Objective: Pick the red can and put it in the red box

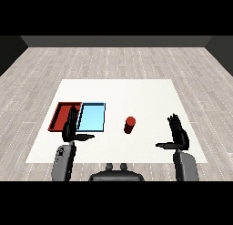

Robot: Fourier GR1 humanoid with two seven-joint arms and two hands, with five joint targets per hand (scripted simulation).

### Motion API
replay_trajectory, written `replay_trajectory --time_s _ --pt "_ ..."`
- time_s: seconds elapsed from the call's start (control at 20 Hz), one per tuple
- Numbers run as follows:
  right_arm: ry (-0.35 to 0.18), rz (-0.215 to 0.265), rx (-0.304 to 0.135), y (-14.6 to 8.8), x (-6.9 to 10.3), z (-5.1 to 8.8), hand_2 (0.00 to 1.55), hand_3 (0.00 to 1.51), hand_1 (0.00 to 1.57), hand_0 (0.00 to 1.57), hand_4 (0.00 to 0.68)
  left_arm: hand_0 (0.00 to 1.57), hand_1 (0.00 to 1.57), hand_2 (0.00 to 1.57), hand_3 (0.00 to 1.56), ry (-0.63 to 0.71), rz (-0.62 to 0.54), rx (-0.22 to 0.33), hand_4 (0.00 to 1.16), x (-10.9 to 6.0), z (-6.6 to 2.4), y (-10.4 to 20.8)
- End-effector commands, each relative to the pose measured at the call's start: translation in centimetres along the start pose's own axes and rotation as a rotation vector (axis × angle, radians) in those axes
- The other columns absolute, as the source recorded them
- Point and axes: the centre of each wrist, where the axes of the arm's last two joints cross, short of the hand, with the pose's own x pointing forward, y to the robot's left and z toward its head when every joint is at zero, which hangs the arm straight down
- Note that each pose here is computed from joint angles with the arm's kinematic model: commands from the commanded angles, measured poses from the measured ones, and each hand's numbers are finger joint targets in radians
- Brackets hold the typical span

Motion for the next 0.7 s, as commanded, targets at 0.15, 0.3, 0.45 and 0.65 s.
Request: replay_trajectory --time_s 0.15,0.3,0.45,0.65 --pt "-0.018 0.006 0.014 0.2 -0.8 0.1 0.0 0.0 0.0 0.0 0.0 0.0 0.0 0.0 0.0 -0.014 -0.047 0.006 0.0 0.0 1.36 0.7" --pt "-0.001 -0.001 0.01 0.0 0.1 -0.6 0.0 0.0 0.0 0.0 0.0 0.0 0.0 0.0 0.0 -0.02 -0.037 -0.003 0.0 -0.9 1.16 0.6" --pt "0.019 -0.027 0.027 0.8 -1.2 -1.2 0.0 0.0 0.0 0.0 0.0 0.0 0.0 0.0 0.0 -0.012 -0.025 0.008 0.0 -1.2 -0.02 2.6" --pt "0.004 -0.061 0.031 1.6 -1.2 -3.3 0.0 0.0 0.0 0.0 0.0 0.0 0.0 0.0 0.0 0.001 -0.031 0.016 0.0 -0.3 0.71 0.1"
